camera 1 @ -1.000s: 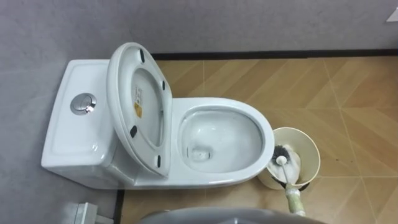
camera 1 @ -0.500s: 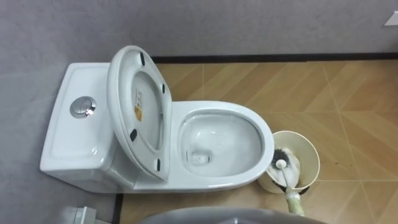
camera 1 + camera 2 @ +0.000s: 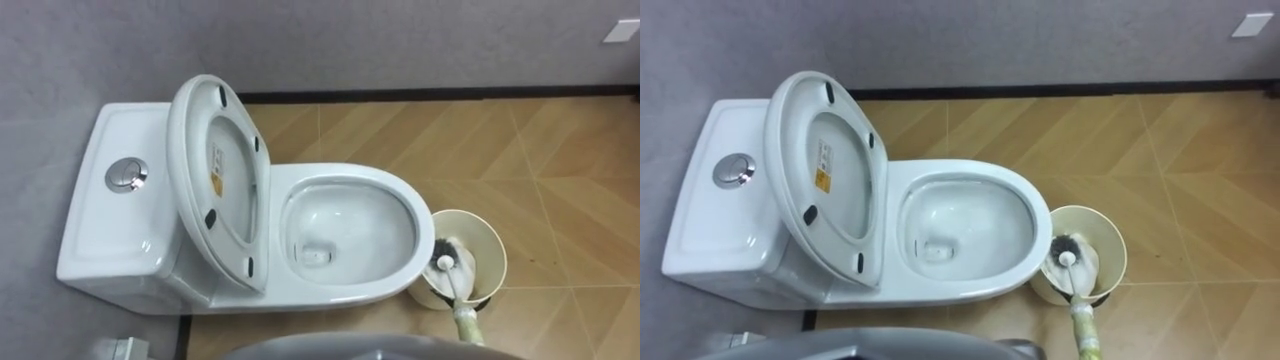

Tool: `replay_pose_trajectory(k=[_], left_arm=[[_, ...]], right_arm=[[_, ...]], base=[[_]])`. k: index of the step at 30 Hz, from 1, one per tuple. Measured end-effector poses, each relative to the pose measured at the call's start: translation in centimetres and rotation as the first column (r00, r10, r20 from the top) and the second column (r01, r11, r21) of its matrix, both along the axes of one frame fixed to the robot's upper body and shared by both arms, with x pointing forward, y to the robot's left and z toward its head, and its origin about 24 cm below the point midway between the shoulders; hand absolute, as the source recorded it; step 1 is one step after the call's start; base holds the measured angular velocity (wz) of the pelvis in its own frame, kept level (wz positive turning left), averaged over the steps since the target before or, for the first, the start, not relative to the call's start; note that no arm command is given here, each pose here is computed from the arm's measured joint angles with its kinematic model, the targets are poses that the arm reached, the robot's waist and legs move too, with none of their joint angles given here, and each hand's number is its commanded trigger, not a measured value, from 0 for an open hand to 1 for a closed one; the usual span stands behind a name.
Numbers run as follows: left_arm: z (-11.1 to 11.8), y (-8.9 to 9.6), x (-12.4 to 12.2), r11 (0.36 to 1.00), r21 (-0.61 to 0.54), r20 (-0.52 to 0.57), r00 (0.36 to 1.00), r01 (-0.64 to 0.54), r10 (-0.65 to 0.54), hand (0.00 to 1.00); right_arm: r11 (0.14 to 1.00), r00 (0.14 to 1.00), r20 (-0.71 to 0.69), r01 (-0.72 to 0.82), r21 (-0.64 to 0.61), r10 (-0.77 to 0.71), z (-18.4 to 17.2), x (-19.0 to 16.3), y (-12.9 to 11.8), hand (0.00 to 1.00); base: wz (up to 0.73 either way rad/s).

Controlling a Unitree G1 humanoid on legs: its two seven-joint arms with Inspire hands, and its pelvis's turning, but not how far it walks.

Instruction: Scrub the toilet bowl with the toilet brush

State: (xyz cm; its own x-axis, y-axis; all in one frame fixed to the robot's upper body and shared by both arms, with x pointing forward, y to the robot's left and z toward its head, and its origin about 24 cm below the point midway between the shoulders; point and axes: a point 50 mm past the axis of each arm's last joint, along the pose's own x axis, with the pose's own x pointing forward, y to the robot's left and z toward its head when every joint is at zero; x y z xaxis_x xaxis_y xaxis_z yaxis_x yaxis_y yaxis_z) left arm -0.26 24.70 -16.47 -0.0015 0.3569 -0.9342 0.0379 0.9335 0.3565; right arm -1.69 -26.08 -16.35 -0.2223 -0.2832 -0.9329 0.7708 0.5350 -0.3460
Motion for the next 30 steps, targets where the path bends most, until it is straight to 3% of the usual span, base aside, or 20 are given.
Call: replay_pose_trajectory(k=[11, 23, 30], left_arm=[[0.4, 1.1, 0.2, 0.999, 0.037, 0.051, 0.999, -0.006, 0.004, 0.00], [0.7, 1.8, 1.4, 0.997, 0.071, 0.123, 0.992, 0.020, -0.029, 0.00], [1.0, 2.4, 3.6, 0.994, 0.088, 0.178, 0.981, 0.061, -0.076, 0.00]], right_arm=[[0.953, 0.959, 0.237, -0.084, -0.291, 0.157, 2.8, 8.8, -4.0, 0.00], [0.868, 0.891, 0.184, -0.327, -0.374, 0.415, 3.2, 11.6, -3.4, 0.00], [0.833, 0.847, 0.201, -0.391, -0.392, 0.492, 3.4, 13.4, -2.6, 0.00]], base=[[0.00], [0.06], [0.07]])
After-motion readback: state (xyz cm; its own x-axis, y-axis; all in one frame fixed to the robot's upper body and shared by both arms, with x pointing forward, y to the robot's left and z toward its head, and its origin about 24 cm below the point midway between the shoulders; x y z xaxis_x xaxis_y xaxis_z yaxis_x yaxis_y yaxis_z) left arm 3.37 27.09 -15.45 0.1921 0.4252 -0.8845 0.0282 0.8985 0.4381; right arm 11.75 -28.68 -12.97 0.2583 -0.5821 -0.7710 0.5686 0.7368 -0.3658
